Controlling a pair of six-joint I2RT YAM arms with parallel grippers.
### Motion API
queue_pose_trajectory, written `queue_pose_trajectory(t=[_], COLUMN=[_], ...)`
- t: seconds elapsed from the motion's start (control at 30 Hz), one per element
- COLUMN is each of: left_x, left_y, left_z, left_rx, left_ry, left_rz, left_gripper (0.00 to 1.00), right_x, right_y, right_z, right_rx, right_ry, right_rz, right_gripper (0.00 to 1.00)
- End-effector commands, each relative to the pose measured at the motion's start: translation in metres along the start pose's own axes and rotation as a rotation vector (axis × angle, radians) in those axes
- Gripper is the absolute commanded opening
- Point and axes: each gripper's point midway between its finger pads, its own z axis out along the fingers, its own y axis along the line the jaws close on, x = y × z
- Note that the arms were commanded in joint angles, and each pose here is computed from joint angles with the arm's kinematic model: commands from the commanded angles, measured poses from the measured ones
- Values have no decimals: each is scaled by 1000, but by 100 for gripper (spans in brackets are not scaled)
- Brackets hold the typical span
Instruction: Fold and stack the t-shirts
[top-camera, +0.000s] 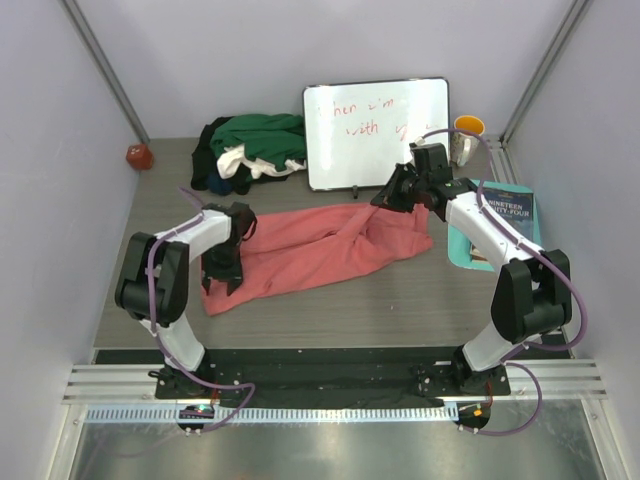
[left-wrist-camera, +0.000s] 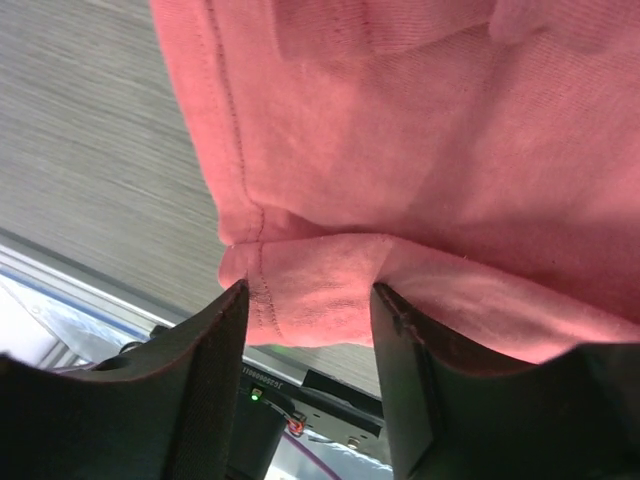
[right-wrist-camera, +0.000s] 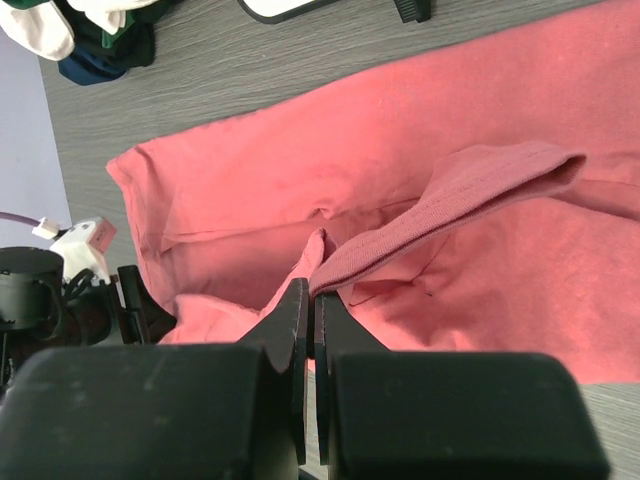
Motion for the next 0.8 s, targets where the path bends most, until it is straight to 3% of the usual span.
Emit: queue_pose_trajectory(t=[0.0,0.1,0.23,0.43,0.5,0.57,0.77], left_x=[4,6,5,-4,-5,-4,-5], left_y=[-5,-8,-6,6,7,7,7], left_z=[7,9,6,-3,-4,-1,-2], left_rx=[13,25,21,-19,-24,-27,-22], left_ry=[21,34,23,-32,-43,-34,-43], left_rz=[13,15,10,-9,-10,-7,-12], left_gripper=[52,46,31,27,18,2,0], right_x=[-12,-13,-12,-11,-12,-13,-14], right_y=[9,8,5,3,2,3,4], right_z=[-11,-11,-10,-12,-13,-17,-22], right_rx=[-42,-43,-39,-32,-27,-28,-31], right_ry=[-32,-32,-27,-30,-38,-48,-55], right_rz=[-30,-28,-25,-22,-24,-26,-26], right_gripper=[2,2,2,1,1,1,1])
